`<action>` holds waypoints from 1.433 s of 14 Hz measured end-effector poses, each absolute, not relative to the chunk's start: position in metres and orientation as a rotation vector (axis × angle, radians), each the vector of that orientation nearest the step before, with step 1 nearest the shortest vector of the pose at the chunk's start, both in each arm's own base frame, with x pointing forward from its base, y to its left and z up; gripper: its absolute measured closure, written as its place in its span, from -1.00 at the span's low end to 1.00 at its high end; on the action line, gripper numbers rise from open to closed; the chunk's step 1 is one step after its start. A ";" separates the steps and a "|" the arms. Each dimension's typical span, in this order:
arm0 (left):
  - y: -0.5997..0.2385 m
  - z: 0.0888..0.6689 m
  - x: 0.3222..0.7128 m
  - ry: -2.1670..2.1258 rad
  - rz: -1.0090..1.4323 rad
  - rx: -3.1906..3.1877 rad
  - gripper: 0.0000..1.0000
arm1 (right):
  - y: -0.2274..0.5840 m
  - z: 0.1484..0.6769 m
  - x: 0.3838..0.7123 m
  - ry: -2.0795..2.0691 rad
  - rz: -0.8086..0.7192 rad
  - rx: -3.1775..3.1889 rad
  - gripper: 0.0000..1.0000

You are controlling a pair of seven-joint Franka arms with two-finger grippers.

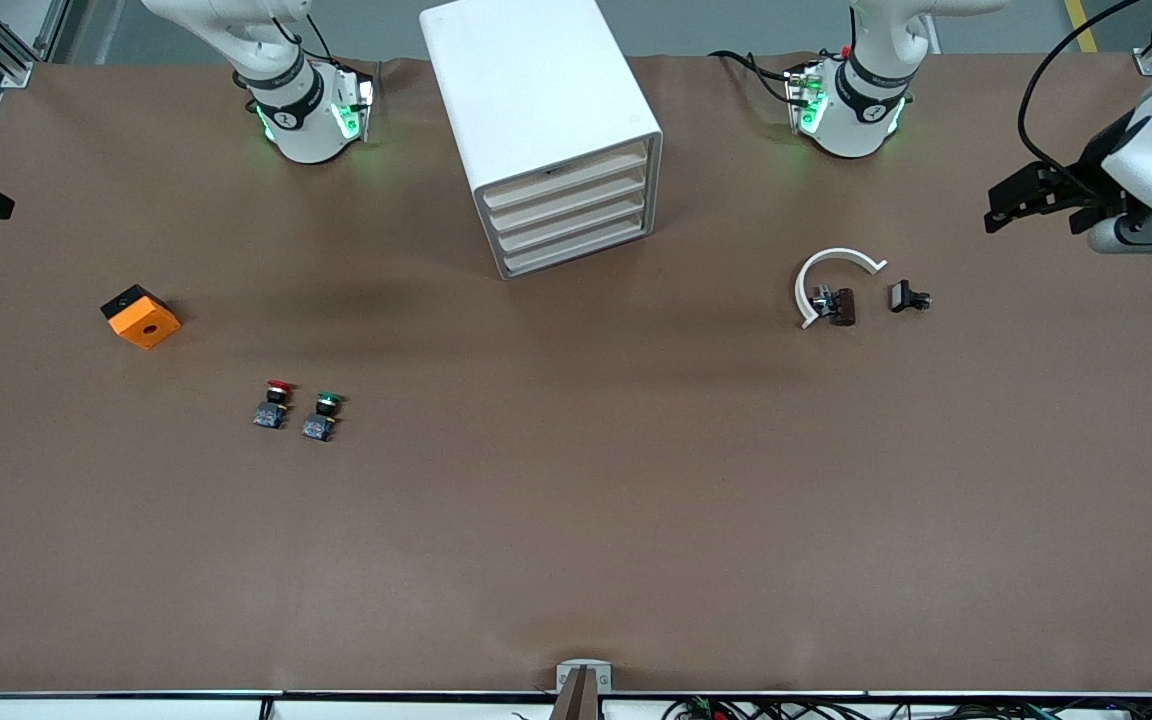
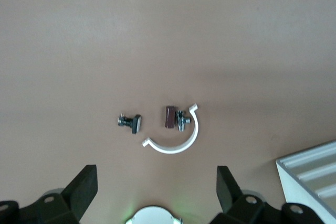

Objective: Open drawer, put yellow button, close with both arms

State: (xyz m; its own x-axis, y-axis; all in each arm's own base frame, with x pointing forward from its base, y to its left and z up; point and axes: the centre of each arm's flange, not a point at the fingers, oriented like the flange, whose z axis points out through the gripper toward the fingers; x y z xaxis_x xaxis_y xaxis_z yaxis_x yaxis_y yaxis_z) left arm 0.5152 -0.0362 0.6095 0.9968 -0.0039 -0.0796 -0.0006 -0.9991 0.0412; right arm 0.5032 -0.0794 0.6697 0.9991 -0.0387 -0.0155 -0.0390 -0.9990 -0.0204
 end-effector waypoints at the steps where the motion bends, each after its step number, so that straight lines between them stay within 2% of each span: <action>1: -0.036 0.607 0.518 -0.002 -0.111 3.098 -1.00 | -0.079 0.670 0.503 0.061 0.024 -3.120 -1.00; 20: -0.038 0.604 0.527 -0.010 -0.074 3.120 -1.00 | -0.079 0.670 0.503 0.061 0.024 -3.120 -1.00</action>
State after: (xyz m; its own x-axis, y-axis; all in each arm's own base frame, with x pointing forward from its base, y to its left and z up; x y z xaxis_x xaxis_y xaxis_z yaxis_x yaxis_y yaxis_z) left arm 0.5270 -0.0378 0.6042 0.9989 -0.0069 -0.0474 -0.0059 -0.9998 0.0209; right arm 0.5031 -0.0795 0.6698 0.9991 -0.0387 -0.0155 -0.0390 -0.9990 -0.0207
